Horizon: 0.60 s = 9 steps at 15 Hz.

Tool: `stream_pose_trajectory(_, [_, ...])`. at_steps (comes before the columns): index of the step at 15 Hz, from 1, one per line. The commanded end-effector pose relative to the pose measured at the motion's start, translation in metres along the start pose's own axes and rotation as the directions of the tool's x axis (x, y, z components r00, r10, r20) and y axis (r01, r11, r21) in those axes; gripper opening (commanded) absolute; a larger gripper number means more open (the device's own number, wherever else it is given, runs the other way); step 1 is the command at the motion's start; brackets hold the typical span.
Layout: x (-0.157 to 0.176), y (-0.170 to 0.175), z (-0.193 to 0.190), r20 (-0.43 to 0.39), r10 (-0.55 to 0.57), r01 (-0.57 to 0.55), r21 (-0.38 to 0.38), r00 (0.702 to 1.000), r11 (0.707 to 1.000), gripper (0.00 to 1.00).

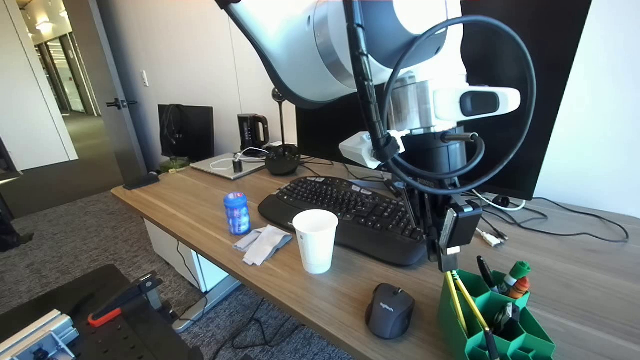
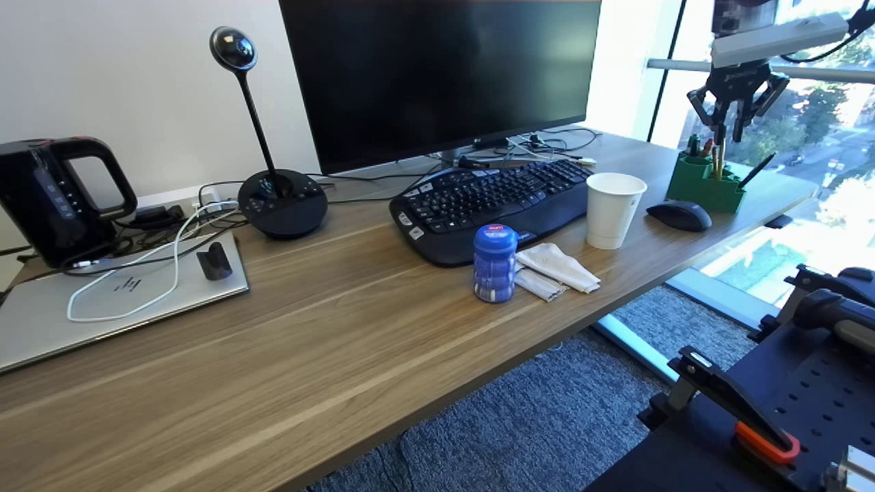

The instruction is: Pick up the pencil and put it in the cup

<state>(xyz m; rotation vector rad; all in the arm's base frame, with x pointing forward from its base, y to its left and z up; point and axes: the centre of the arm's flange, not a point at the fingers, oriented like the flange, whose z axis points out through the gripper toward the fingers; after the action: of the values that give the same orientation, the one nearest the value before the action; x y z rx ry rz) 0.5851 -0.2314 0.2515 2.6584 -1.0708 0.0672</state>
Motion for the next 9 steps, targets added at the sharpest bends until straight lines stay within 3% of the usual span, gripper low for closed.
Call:
stream_pose_trajectory(1, [-0.0006, 0.0002, -0.0062, 0.001, 0.0, 0.0, 0.009, 1.0, 1.0, 0.07])
stream_pose_trajectory(3, [-0.0008, 0.0006, -0.0072, 0.001, -0.001, 0.001, 0.012, 1.0, 1.0, 0.0])
stream_pose_trajectory(9, [-0.0016, 0.0021, -0.012, -0.001, -0.004, 0.004, 0.023, 1.0, 1.0, 0.02])
